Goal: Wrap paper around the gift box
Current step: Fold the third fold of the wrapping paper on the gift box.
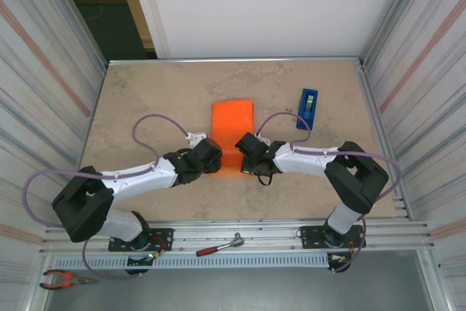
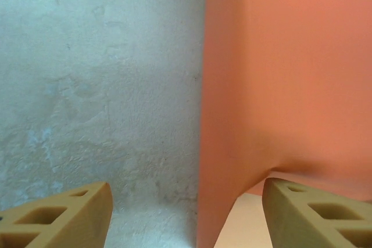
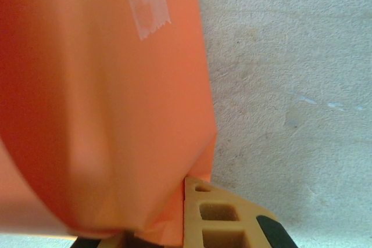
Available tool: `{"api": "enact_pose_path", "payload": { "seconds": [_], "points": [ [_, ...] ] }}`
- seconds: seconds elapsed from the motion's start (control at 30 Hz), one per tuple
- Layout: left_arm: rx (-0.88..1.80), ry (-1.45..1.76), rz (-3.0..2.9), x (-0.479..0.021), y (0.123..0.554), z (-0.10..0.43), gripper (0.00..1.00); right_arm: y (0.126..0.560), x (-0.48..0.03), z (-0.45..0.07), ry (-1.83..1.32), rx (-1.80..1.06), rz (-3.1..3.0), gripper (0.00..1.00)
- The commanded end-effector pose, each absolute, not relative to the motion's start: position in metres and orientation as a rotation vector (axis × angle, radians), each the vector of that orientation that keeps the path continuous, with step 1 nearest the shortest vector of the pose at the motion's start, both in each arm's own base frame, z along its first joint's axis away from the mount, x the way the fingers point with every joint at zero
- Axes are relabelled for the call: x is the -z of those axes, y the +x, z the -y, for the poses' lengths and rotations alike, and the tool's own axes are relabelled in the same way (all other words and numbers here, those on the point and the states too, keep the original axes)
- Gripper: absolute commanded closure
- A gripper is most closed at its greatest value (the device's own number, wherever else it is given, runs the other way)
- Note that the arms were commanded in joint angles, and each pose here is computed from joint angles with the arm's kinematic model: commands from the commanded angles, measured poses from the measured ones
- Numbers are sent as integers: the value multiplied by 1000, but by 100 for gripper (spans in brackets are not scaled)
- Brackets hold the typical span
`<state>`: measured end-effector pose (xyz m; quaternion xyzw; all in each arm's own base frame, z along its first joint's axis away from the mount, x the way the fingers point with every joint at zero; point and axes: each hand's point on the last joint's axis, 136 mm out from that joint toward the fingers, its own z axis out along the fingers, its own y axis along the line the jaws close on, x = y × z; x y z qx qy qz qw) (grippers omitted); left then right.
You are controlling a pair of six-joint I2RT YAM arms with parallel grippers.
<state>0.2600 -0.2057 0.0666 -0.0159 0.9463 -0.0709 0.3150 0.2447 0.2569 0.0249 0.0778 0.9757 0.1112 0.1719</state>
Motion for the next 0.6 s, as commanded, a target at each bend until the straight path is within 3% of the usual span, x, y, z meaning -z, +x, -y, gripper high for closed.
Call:
{"api": "enact_pose_path", "payload": {
  "seconds": [0.0, 0.23, 0.43, 0.57],
  "points": [
    [206, 14, -2470, -70, 272, 222, 31, 232, -15, -245, 200, -259, -2829, 100],
    [120, -36, -2449, -54, 281, 222, 32, 231, -17, -247, 192, -266, -2834, 100],
    [70, -76, -2452, -44, 279, 221, 32, 231, -33, -243, 184, -291, -2813, 66],
    [59, -81, -2456, -41, 276, 220, 32, 236, -46, -234, 204, -307, -2779, 49]
  ]
}}
